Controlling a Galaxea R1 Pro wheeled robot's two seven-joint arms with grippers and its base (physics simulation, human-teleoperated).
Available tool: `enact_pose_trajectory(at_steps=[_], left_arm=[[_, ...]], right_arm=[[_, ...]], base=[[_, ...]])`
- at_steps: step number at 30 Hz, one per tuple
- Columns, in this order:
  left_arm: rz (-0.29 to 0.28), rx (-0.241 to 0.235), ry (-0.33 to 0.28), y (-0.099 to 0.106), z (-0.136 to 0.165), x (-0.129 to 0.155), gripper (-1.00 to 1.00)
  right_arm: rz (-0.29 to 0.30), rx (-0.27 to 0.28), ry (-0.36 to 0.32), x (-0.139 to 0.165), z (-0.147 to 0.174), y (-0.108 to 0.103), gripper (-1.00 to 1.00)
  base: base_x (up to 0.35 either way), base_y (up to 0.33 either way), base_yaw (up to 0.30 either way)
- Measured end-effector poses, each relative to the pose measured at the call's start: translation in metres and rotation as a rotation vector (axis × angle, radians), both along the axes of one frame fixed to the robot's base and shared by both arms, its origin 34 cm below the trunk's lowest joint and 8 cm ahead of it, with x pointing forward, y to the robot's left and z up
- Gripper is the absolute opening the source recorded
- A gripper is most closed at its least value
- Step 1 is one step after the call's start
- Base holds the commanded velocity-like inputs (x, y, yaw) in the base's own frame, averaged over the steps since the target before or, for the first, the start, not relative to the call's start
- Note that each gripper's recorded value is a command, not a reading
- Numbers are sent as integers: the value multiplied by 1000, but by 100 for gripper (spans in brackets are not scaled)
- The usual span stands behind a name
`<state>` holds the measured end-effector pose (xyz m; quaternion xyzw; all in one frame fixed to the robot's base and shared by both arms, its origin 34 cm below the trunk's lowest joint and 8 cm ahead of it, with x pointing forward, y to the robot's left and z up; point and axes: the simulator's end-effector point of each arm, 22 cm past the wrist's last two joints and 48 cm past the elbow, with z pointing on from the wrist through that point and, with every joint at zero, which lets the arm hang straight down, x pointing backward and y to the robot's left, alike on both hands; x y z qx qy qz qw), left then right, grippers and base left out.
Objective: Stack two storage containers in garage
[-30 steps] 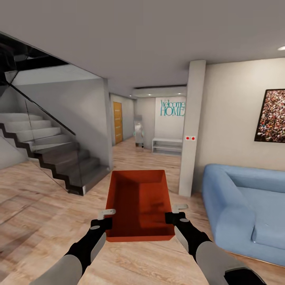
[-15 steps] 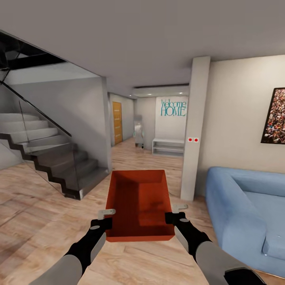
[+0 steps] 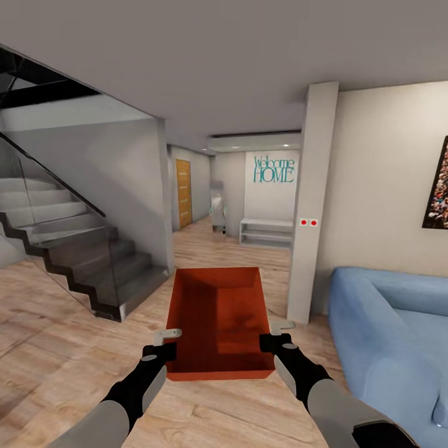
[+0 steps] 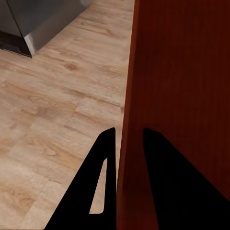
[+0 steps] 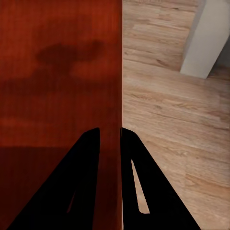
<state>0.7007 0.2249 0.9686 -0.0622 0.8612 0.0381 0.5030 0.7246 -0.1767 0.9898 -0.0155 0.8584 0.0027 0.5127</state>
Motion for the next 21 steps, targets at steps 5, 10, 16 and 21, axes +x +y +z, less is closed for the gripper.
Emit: enact_pose_trajectory(at_steps=[5,10,16,21], left_arm=[[0,0,0,0,0,0,-100],[-1,2,0,0,0,0,-100],[0,2,0,0,1,0,-100],[0,2,1,0,0,0,-100]], right_arm=[[0,0,0,0,0,0,-100],[-1,1,0,0,0,0,-100],[-1,1,0,0,0,0,-100],[-1,1,1,0,0,0,-100]], base=[[324,0,0],[324,0,0],[324,0,0],[324,0,0]])
